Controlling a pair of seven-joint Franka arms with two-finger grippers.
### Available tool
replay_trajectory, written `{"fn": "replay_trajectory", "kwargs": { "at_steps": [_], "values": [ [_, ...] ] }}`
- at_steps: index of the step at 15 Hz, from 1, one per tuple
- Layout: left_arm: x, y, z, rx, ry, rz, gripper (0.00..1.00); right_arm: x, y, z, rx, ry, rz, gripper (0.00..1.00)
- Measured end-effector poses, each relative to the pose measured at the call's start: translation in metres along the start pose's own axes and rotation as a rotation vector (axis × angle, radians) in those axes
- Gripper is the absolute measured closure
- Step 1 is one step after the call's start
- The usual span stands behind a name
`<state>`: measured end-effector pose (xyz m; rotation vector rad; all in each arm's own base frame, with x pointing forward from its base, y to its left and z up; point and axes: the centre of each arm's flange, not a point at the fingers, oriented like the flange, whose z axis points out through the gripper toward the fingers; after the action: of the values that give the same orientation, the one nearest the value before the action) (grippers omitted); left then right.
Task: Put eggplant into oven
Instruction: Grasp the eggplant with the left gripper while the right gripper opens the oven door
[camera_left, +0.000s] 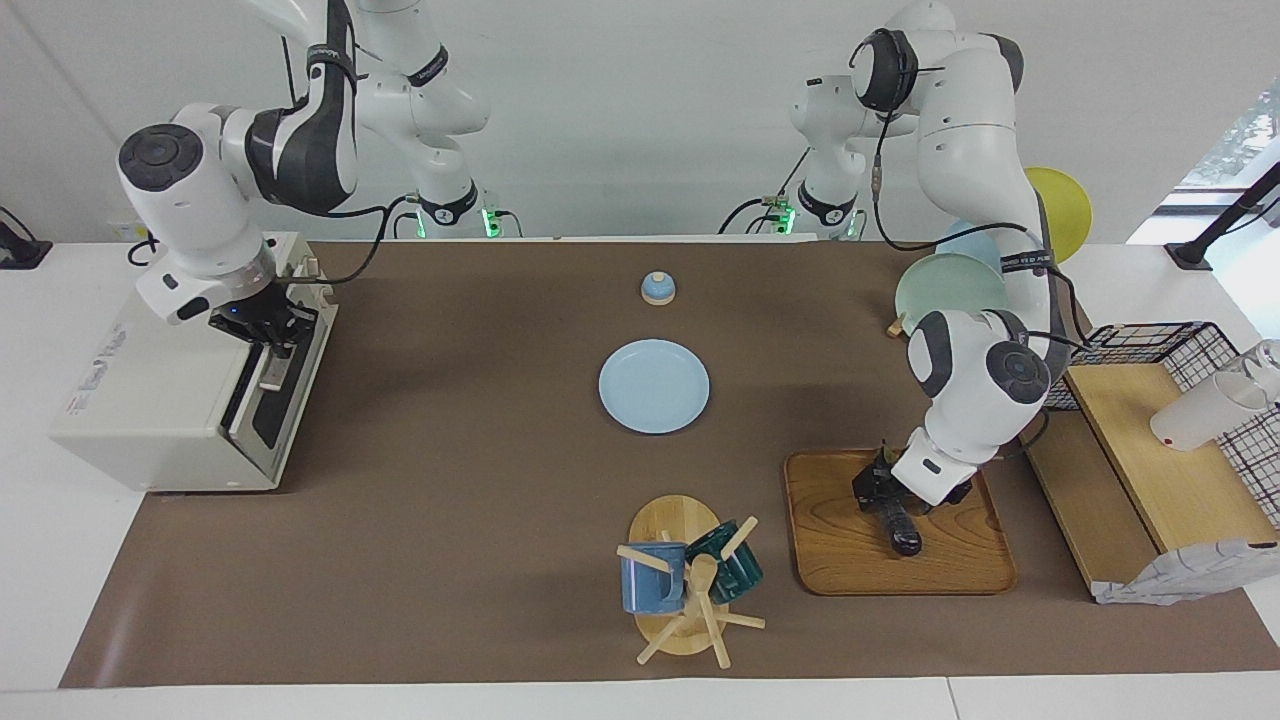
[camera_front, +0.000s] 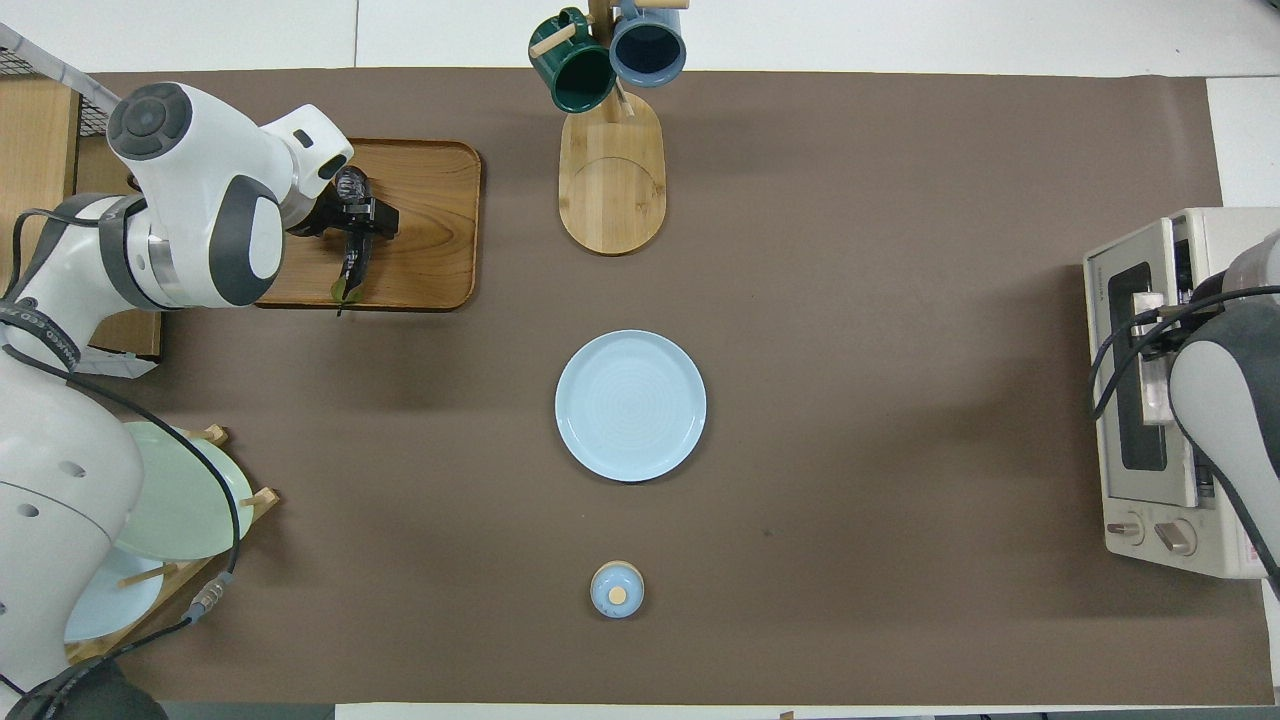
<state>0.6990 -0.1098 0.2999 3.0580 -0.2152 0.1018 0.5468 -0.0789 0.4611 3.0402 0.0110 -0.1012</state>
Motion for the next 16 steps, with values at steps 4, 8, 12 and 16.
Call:
{"fn": "replay_trajectory", "kwargs": {
  "at_steps": [4,8,12,16],
  "values": [
    [-0.001,0.000,0.002,0.001,-0.002,0.005,0.09,-0.003,-0.024,0.017,0.073,0.033,0.005,0.99],
    [-0.001,0.001,-0.004,0.004,0.002,0.009,0.54,-0.004,-0.060,0.050,0.093,0.071,-0.029,0.99],
    [0.000,0.003,-0.014,0.002,-0.021,0.013,0.71,-0.002,-0.085,0.090,0.111,0.087,-0.039,0.99],
    [-0.004,0.025,-0.053,-0.001,-0.045,0.001,0.71,0.006,-0.093,0.127,0.144,0.060,-0.014,0.99]
  ]
}}
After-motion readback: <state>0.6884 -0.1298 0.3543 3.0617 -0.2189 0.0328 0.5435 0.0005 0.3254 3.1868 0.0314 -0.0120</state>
